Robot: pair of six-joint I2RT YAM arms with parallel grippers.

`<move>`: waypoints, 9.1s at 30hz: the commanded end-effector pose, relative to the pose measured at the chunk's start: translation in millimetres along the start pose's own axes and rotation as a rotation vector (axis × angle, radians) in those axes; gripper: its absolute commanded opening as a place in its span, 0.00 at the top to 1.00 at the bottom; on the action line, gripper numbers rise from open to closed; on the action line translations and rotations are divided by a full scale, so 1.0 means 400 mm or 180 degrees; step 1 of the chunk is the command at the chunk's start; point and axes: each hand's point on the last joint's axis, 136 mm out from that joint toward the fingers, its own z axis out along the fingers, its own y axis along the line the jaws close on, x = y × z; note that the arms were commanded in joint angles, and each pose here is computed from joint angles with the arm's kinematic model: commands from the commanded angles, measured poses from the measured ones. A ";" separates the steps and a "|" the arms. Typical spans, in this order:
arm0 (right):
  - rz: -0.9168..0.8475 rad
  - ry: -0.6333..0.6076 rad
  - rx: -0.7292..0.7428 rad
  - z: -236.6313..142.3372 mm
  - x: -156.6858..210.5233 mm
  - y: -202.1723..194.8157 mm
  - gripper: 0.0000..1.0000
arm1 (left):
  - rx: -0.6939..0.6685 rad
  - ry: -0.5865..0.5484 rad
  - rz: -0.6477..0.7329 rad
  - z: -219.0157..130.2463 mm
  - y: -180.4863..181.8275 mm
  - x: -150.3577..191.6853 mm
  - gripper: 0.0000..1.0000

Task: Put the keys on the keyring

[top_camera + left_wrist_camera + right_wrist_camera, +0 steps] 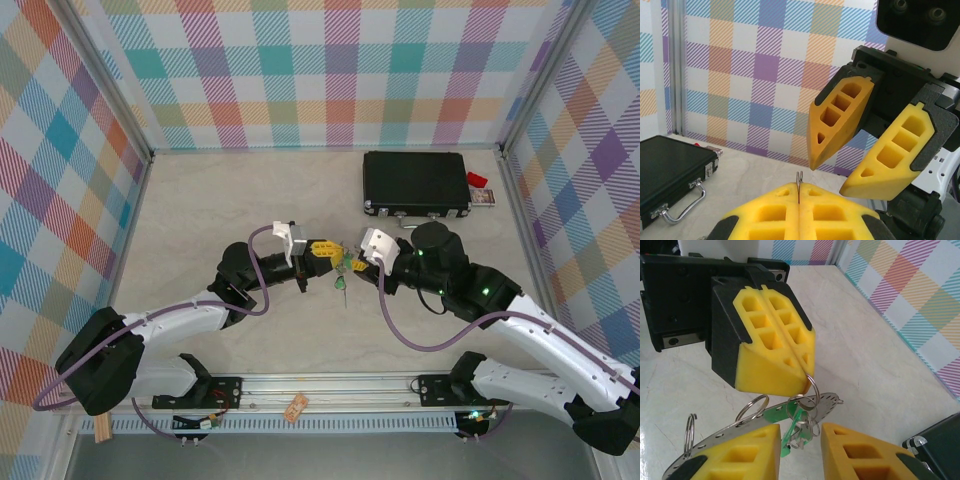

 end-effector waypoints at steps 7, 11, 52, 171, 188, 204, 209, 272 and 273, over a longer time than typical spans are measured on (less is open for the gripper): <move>-0.0010 -0.0034 -0.0064 0.016 -0.015 0.006 0.70 | 0.0016 -0.0242 0.0167 -0.007 -0.008 -0.058 1.00; 0.0062 0.0001 -0.0078 0.023 0.002 0.011 0.71 | 0.0000 -0.0261 0.0179 -0.009 -0.008 -0.064 1.00; 0.0272 -0.0282 -0.0116 0.042 -0.002 0.025 0.83 | 0.0203 -0.0511 0.0108 -0.023 -0.049 -0.123 1.00; 0.1244 -0.0579 -0.0979 0.014 -0.044 -0.023 1.00 | 0.0018 -0.0348 -0.0074 -0.027 -0.008 -0.064 0.78; 0.0458 0.0341 -0.0850 0.071 0.057 -0.029 1.00 | -0.0318 0.0461 0.0231 -0.057 0.037 0.042 0.75; -0.0215 0.0805 -0.1194 0.089 0.093 0.045 1.00 | 0.0069 0.0667 0.0255 -0.053 -0.005 0.086 0.79; -0.0203 0.0730 -0.1244 0.089 0.079 0.051 1.00 | 0.0232 0.0725 0.0168 -0.041 -0.019 0.091 0.80; 0.0520 0.0039 -0.0494 0.021 0.014 0.006 0.70 | 0.0337 -0.0108 -0.0083 -0.013 -0.035 -0.017 1.00; 0.0616 -0.0030 -0.0456 0.016 0.010 0.004 0.70 | 0.0344 -0.0165 -0.0072 -0.013 -0.036 -0.028 1.00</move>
